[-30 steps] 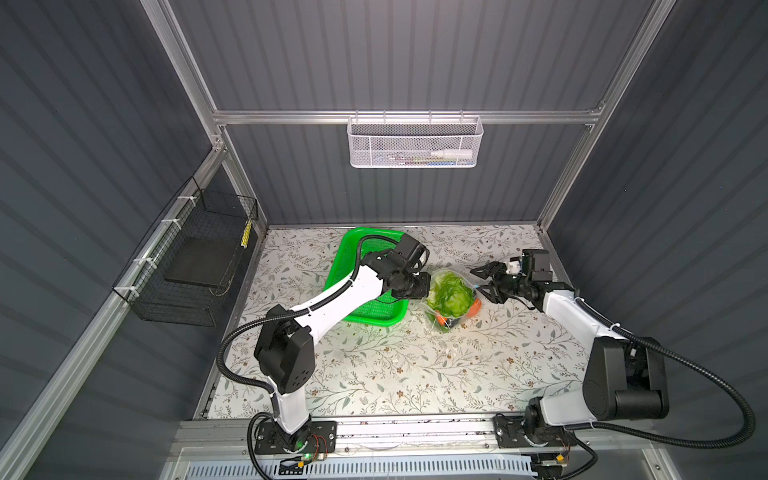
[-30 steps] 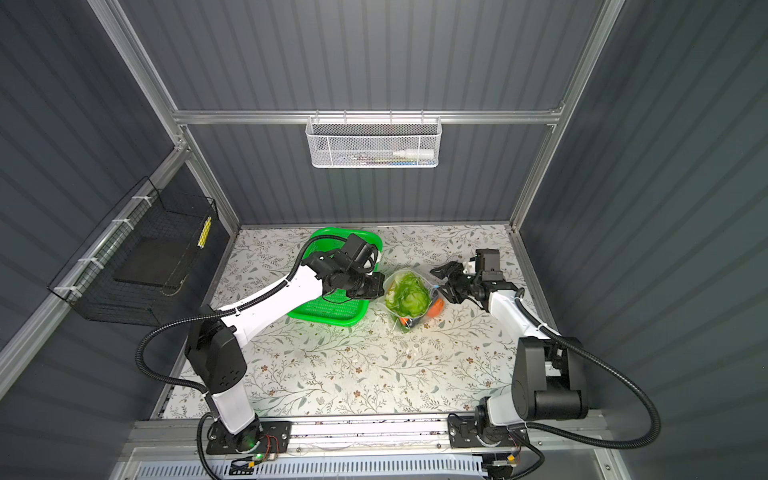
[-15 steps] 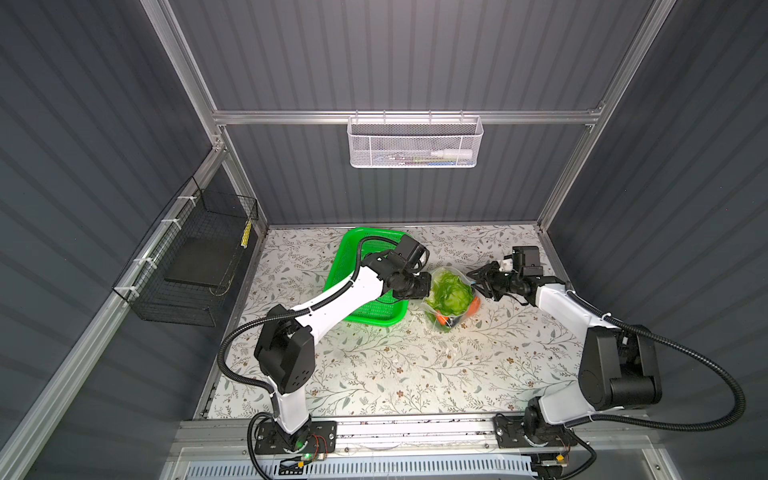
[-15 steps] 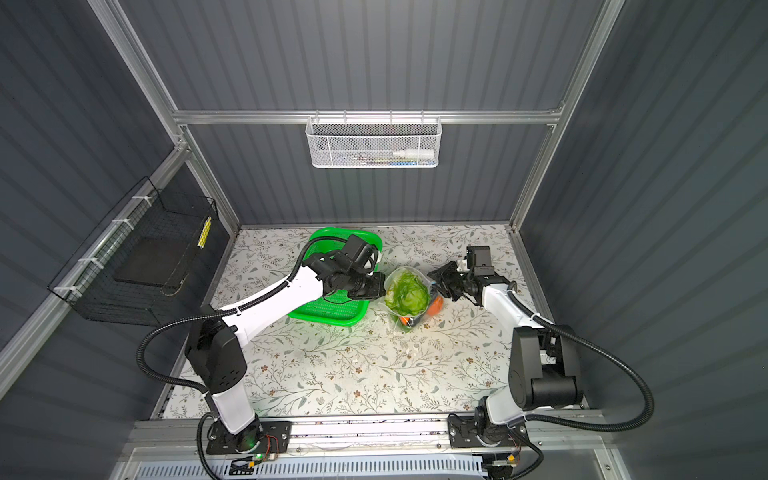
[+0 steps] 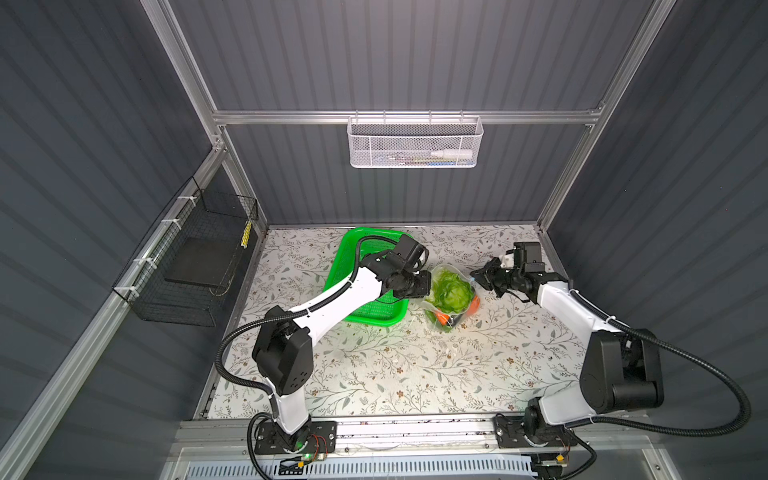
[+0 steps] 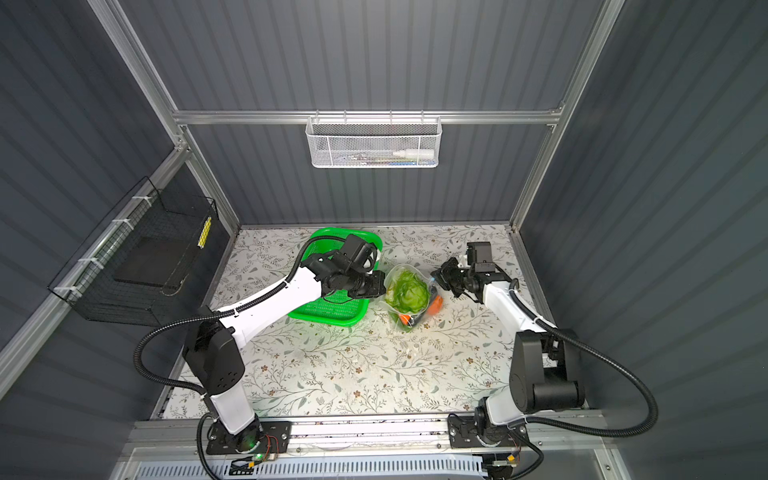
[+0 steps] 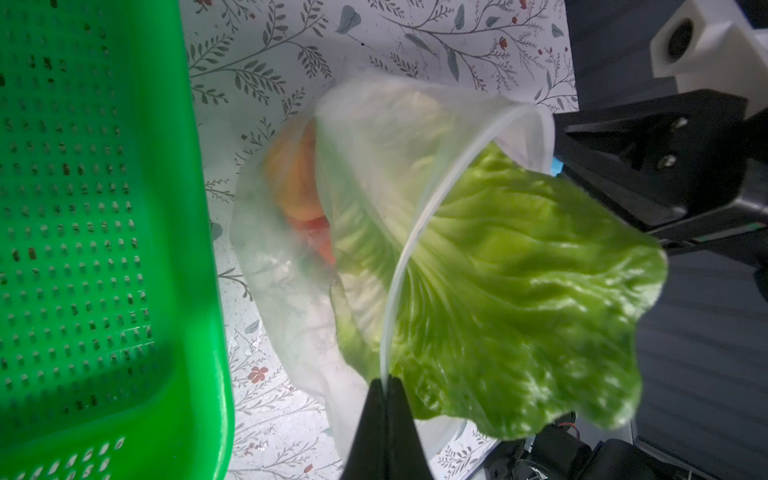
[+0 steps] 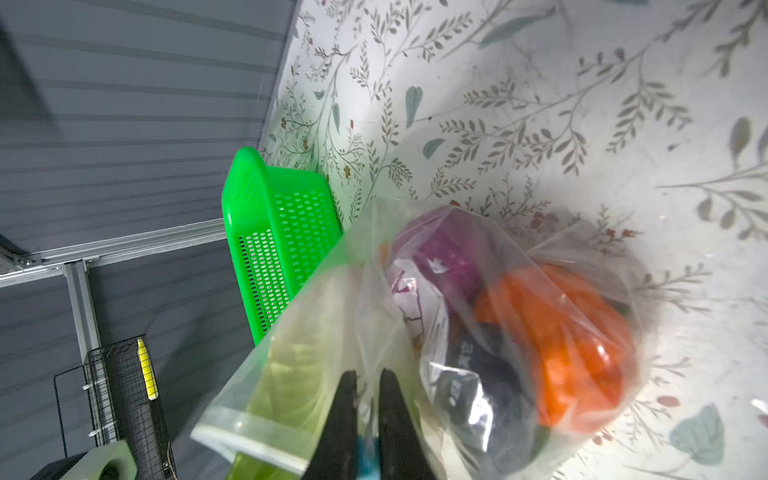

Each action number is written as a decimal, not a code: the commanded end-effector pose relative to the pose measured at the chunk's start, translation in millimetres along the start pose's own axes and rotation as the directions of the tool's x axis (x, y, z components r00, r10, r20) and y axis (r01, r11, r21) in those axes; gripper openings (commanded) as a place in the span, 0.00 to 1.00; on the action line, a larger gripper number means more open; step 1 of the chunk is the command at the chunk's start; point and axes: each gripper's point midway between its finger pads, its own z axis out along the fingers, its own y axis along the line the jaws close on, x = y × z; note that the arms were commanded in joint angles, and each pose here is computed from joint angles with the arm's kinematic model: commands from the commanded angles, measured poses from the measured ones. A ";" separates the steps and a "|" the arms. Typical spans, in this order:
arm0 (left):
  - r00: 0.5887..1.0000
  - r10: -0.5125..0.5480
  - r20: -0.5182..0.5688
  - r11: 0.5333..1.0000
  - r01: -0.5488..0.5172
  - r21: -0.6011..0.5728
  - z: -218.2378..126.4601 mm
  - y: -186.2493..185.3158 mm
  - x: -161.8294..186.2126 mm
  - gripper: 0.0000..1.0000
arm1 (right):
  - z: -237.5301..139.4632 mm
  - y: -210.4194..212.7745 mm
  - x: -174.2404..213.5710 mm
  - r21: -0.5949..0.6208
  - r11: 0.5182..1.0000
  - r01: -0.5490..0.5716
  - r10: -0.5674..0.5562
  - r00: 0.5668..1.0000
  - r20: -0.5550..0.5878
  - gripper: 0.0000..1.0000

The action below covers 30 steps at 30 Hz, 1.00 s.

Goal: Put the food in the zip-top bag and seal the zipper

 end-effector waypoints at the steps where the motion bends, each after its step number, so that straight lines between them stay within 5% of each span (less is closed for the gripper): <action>1: 0.994 0.025 0.106 0.998 -0.031 0.058 -40.7 -28.9 -29.2 0.00 | -32.2 28.0 -17.0 -0.016 0.993 0.117 -0.115 0.989 0.093 0.00; 14: 0.958 0.031 0.286 0.973 -0.094 0.209 -117.1 -87.4 -74.0 0.00 | -126.8 77.8 -43.4 0.014 0.963 0.268 -0.262 0.925 0.275 0.00; 21: 0.925 0.063 0.374 0.971 -0.143 0.190 -154.1 -97.1 -89.2 0.00 | -175.8 106.9 -51.4 0.009 0.945 0.327 -0.307 0.878 0.368 0.00; 30: 0.923 0.155 0.353 0.986 -0.168 0.006 -131.2 -58.2 -88.4 0.00 | -155.0 88.9 -22.8 -0.096 0.965 0.244 -0.206 0.931 0.301 0.00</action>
